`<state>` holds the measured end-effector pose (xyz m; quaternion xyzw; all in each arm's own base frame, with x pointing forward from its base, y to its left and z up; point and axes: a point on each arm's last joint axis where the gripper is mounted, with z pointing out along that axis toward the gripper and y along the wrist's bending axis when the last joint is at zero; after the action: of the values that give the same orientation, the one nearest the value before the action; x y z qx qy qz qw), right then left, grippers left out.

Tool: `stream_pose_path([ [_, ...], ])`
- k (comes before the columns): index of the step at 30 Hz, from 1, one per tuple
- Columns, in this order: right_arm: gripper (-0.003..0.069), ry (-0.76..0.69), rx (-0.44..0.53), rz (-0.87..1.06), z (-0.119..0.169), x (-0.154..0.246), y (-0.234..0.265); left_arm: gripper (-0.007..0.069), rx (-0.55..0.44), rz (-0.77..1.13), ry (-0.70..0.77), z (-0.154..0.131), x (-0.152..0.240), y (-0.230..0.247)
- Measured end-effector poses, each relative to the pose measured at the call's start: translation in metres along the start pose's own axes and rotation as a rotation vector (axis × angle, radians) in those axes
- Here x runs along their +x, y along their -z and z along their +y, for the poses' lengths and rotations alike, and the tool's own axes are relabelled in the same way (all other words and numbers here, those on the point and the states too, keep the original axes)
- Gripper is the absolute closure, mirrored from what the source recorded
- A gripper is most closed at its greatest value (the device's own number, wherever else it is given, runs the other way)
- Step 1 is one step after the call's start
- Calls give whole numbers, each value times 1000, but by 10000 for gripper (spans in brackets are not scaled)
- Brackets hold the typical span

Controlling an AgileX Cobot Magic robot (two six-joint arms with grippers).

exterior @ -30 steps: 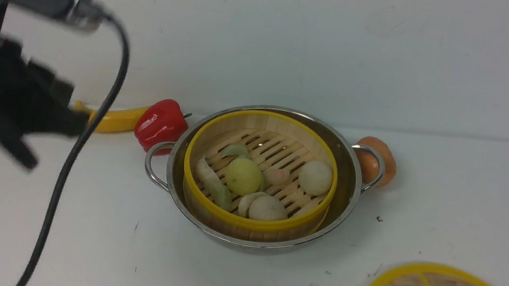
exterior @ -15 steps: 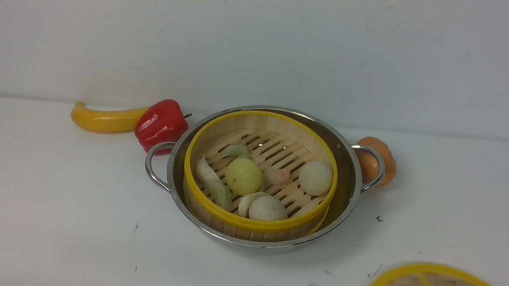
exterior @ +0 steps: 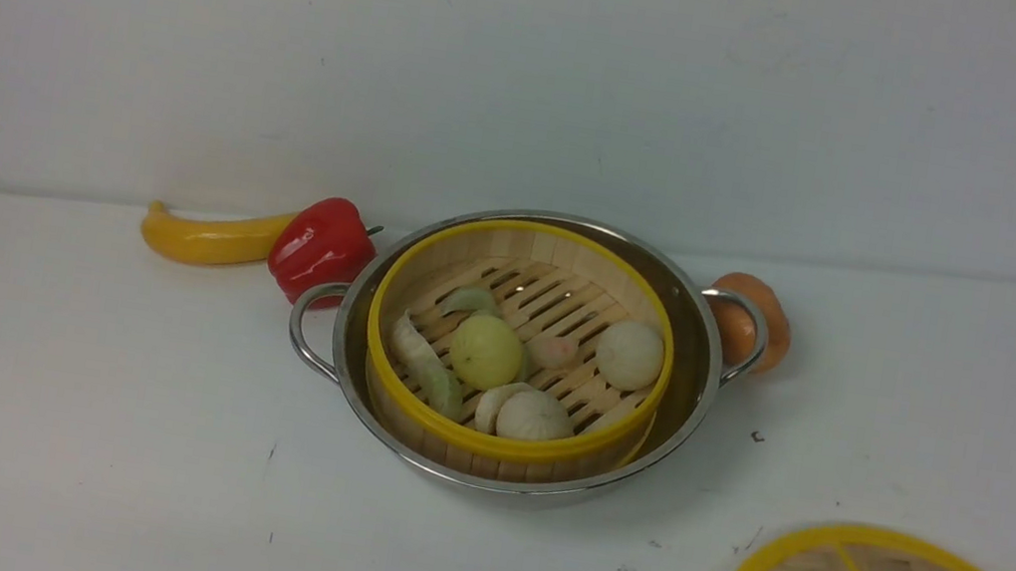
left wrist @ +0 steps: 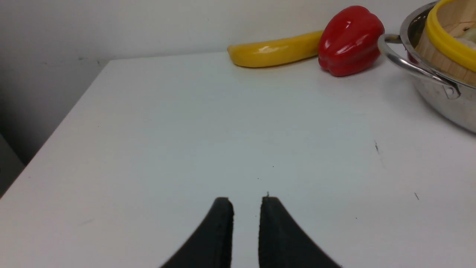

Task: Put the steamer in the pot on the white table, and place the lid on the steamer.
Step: 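Move the gripper down to the bamboo steamer lid and grasp its center knob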

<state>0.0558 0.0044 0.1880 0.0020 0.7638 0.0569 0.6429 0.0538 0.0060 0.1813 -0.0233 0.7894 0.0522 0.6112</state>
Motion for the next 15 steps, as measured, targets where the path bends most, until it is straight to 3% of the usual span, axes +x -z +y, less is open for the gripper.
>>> stream_pose_path([
  [15, 410, 0, 0, 0, 0, 0, 0, 502, 0, 1, 0, 0, 0, 0],
])
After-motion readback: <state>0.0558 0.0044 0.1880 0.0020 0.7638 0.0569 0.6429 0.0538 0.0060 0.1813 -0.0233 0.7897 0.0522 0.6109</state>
